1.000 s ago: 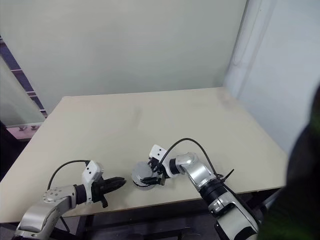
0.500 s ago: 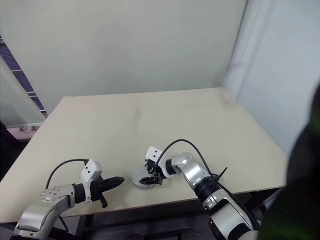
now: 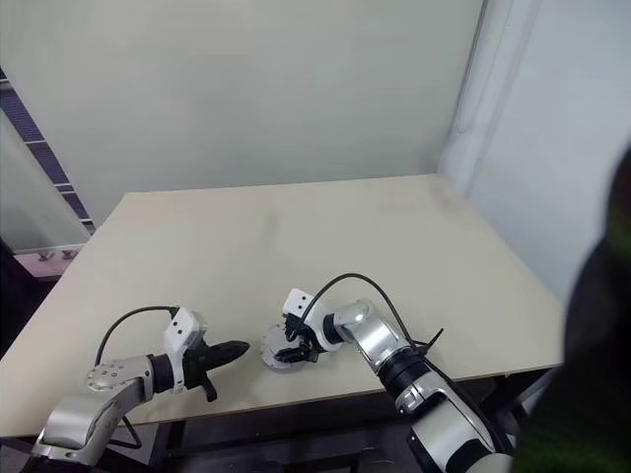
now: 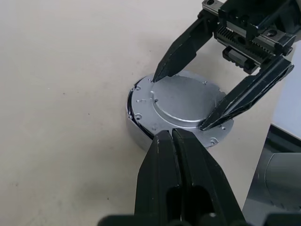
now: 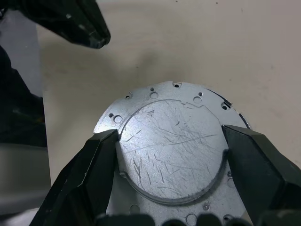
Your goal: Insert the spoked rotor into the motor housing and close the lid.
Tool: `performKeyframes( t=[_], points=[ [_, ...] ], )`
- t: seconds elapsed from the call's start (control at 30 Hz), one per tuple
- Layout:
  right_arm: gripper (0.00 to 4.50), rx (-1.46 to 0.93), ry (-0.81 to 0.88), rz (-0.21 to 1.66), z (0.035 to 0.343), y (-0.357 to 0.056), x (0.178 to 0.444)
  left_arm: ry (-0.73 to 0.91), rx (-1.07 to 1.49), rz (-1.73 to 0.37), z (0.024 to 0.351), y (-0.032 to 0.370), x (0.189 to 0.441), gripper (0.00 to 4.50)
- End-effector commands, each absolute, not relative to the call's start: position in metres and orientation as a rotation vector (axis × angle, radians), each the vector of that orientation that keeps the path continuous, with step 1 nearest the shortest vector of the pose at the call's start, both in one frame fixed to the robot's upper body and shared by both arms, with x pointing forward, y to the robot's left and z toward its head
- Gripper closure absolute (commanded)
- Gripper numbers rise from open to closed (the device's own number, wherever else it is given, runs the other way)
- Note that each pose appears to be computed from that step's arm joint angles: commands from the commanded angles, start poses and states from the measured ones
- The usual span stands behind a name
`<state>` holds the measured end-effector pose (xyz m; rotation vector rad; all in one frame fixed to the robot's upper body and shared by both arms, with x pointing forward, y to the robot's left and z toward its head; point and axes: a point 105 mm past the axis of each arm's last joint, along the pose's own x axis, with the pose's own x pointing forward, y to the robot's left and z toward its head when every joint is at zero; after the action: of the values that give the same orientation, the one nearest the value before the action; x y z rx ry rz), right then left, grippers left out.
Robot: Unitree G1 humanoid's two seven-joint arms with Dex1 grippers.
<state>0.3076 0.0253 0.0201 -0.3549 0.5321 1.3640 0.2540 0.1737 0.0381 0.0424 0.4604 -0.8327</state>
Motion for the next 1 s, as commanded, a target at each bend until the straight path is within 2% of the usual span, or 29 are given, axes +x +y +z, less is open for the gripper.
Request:
performKeyframes(
  t=[0.03, 0.47, 0.77, 1.0],
  points=[
    [1.20, -0.307, 0.493, 1.361, 0.034, 0.033, 0.308, 0.412, 0.073, -0.846, 0.049, 0.170, 0.260, 4.50],
    [1.20, -0.207, 0.504, 1.270, 0.036, 0.037, 0.307, 0.414, 0.074, -0.852, 0.048, 0.168, 0.262, 4.50],
    [1.20, -0.364, 0.489, 1.244, 0.024, 0.037, 0.301, 0.416, 0.075, -0.852, 0.048, 0.168, 0.261, 4.50],
    [1.20, -0.368, 0.503, 1.213, 0.018, 0.040, 0.296, 0.418, 0.074, -0.852, 0.048, 0.168, 0.260, 4.50]
  ],
)
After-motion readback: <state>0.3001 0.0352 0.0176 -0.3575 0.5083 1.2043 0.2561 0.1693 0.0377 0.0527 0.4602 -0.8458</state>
